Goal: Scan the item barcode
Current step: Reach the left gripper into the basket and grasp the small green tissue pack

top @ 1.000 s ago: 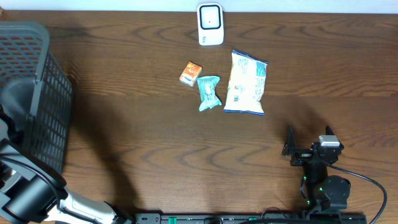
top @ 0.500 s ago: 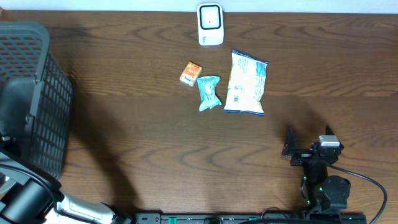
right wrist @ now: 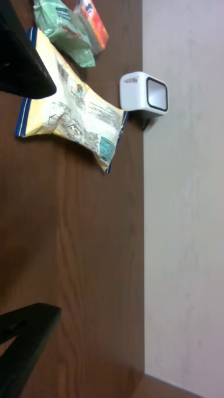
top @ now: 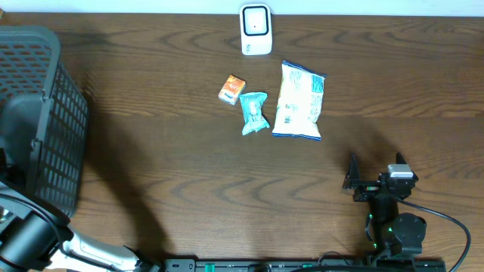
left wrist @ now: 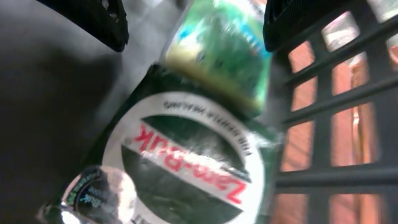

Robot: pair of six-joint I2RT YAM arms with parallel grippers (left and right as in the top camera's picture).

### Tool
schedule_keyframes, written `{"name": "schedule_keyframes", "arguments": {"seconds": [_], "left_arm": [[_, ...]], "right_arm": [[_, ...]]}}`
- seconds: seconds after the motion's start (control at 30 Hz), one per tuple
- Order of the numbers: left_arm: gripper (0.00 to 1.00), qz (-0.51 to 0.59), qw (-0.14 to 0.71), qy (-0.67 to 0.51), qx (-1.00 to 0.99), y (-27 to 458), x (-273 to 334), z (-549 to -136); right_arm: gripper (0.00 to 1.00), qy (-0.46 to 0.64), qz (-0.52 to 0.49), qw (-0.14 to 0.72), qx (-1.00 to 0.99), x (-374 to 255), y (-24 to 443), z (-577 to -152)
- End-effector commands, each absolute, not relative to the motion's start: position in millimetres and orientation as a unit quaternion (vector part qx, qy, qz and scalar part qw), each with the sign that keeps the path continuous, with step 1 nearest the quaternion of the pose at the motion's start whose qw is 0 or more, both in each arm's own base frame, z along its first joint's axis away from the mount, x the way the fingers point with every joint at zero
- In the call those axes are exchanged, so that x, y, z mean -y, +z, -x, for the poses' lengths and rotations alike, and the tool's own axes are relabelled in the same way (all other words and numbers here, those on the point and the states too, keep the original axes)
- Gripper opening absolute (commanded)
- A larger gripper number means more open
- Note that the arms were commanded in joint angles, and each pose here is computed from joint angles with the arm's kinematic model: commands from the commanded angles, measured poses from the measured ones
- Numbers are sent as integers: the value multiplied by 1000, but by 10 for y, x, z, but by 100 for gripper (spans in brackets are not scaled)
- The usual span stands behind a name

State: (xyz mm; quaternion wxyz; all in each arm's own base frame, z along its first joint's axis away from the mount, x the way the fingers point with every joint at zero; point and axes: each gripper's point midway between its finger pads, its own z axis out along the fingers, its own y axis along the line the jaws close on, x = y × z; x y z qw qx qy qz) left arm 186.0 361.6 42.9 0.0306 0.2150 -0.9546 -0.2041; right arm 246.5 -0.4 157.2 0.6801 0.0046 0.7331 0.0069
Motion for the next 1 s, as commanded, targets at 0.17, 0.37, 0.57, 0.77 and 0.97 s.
{"name": "schedule_keyframes", "arguments": {"seconds": [0.17,0.37,0.57,0.77,0.97], "left_arm": [[67,-203,48,-182,961,198,-3584,-1859],[27,-222,50,-180,957,188,-3608,-1788],[7,-260,31,-190,946,285,-3614,-1836],[7,-302,-53,-191,933,634,-3536,-2152],[7,-318,-244,-99,911,1359,-3147,-2829]], "right_arm": [[99,8,-11,680,-733,14,1564,-2463],[99,8,-11,680,-733,14,1566,-2462],[99,8,-11,680,-733,14,1566,-2462],[99,8,-11,680,-733,14,1564,-2463],[99,8,-11,680,-733,14,1566,-2462]]}}
